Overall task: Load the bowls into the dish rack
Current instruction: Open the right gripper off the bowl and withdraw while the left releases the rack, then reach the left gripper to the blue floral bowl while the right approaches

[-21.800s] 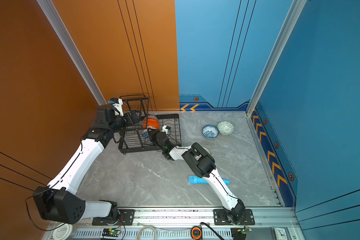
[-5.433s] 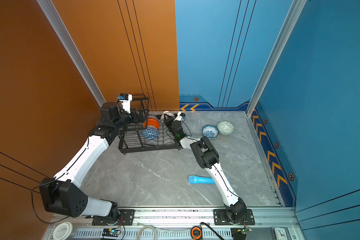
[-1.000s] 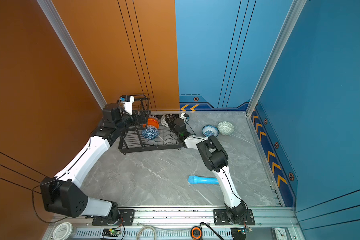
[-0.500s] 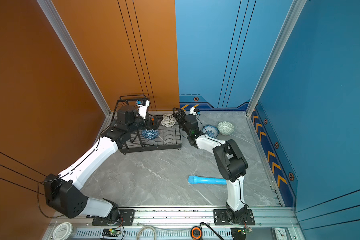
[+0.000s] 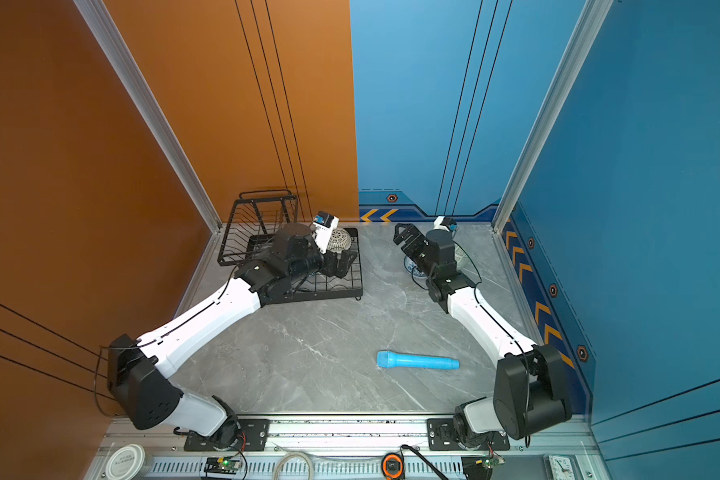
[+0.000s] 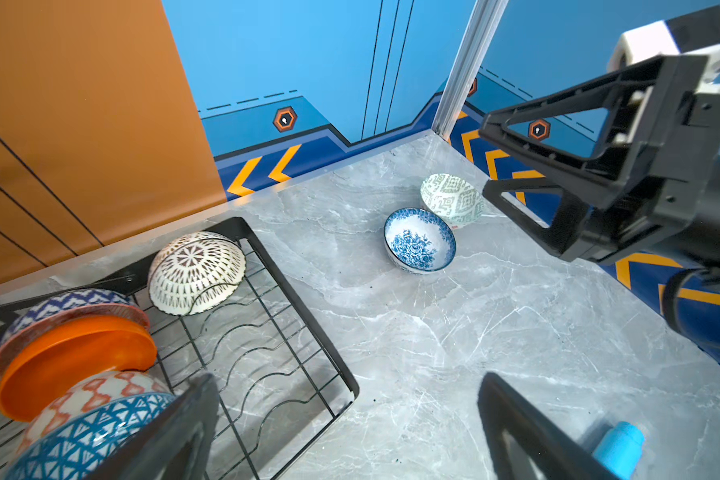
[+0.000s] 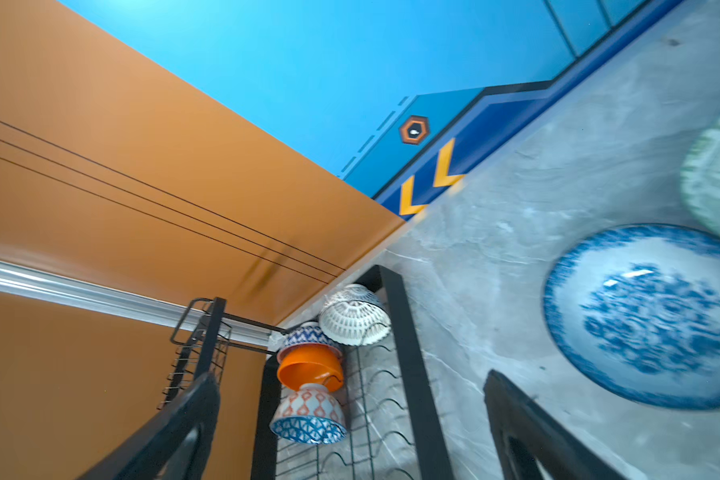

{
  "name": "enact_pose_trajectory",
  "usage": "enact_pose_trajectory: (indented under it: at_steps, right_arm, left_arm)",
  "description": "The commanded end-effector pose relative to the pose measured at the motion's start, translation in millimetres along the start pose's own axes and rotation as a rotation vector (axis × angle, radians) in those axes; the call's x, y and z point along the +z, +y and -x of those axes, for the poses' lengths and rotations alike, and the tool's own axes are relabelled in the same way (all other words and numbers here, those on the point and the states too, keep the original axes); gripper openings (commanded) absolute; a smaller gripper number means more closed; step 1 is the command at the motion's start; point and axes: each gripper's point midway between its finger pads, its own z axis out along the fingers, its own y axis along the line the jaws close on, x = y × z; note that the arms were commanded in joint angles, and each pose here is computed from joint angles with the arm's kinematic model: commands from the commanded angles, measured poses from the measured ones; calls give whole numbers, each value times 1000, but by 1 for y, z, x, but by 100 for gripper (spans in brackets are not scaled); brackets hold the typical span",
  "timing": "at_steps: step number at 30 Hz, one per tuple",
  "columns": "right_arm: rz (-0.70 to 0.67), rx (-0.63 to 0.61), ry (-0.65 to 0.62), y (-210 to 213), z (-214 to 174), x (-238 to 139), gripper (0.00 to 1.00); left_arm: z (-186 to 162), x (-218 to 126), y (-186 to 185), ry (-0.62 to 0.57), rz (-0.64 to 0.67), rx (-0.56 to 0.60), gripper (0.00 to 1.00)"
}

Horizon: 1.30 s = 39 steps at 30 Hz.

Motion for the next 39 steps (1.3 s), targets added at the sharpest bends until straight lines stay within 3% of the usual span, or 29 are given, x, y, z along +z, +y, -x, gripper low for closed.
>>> enact_pose_trajectory:
  at_steps: [1, 9, 19, 27, 35, 39]
  right_arm:
    - [-77, -34, 37, -31, -3, -22, 100]
    - [-117, -38, -19, -50, 22, -67, 100]
    - [-116, 19, -72, -66, 41, -89, 100]
    - [-106, 52, -86, -78, 47, -92, 100]
    - [-104, 70, -91, -90, 48, -93, 100]
    - [-88, 79, -96, -91, 51, -94, 100]
  left_arm:
    - [0, 14, -10, 14, 25, -19, 98]
    - [-23, 80, -47, 97, -7, -103, 98]
    - [-37, 165, -88, 130, -63, -175, 99]
    - [-54, 228, -86, 138, -21, -281, 92]
    - [-63, 262, -79, 127, 14, -311, 87]
    - [-74, 276, -73, 131, 27, -343, 78]
